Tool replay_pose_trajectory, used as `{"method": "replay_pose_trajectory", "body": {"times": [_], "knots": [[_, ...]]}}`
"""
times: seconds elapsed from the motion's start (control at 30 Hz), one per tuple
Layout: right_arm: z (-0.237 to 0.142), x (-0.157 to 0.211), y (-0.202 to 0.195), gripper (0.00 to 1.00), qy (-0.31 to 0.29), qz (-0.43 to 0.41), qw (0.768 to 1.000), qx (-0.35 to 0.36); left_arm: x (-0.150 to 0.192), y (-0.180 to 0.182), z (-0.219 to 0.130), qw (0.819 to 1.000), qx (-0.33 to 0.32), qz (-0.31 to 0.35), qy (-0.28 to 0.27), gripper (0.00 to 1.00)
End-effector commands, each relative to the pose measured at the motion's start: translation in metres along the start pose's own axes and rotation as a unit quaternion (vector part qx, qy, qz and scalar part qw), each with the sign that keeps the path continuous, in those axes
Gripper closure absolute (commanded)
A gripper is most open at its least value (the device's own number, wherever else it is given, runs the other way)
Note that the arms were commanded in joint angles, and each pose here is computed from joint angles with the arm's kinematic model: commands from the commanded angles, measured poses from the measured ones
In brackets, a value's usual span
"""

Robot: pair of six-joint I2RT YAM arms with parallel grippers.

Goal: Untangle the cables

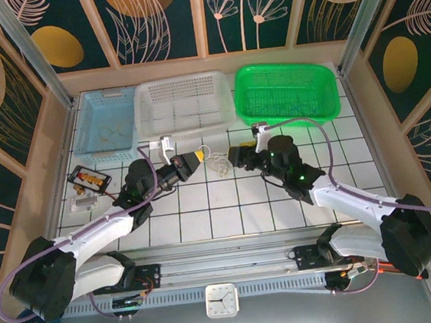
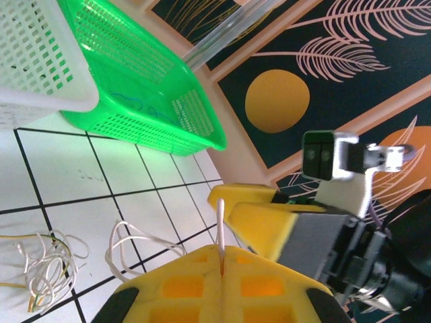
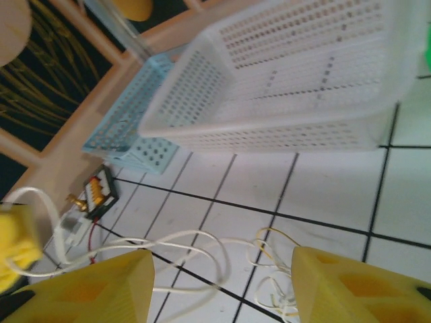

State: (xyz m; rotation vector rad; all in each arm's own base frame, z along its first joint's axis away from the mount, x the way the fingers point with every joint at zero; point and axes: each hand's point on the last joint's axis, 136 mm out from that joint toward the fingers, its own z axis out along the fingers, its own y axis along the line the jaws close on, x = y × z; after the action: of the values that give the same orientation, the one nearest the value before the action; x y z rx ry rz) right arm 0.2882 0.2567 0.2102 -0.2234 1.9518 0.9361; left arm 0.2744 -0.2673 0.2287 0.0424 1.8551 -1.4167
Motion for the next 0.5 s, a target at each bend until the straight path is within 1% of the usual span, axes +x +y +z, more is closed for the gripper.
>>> {"method": "replay_pose_trajectory", "body": {"times": [0.0, 0.2, 0.33, 0.47], "knots": [[-0.007, -0.023, 0.025, 0.41, -0.015, -0.033, 0.998, -0.042, -0.006, -0.017, 0.002, 0.999, 0.033, 0.024, -0.006, 1.0], [-0.009, -0.039, 0.047, 0.39, -0.019, -0.053, 0.995, -0.081, -0.009, -0.024, 0.005, 0.999, 0.046, 0.024, -0.005, 1.0], [-0.007, -0.043, 0.057, 0.39, -0.014, -0.064, 0.993, -0.102, -0.01, -0.029, 0.007, 0.998, 0.055, 0.025, -0.004, 1.0], [-0.002, -0.041, 0.058, 0.38, -0.008, -0.062, 0.992, -0.108, -0.012, -0.033, 0.007, 0.998, 0.063, 0.023, -0.004, 1.0]]}}
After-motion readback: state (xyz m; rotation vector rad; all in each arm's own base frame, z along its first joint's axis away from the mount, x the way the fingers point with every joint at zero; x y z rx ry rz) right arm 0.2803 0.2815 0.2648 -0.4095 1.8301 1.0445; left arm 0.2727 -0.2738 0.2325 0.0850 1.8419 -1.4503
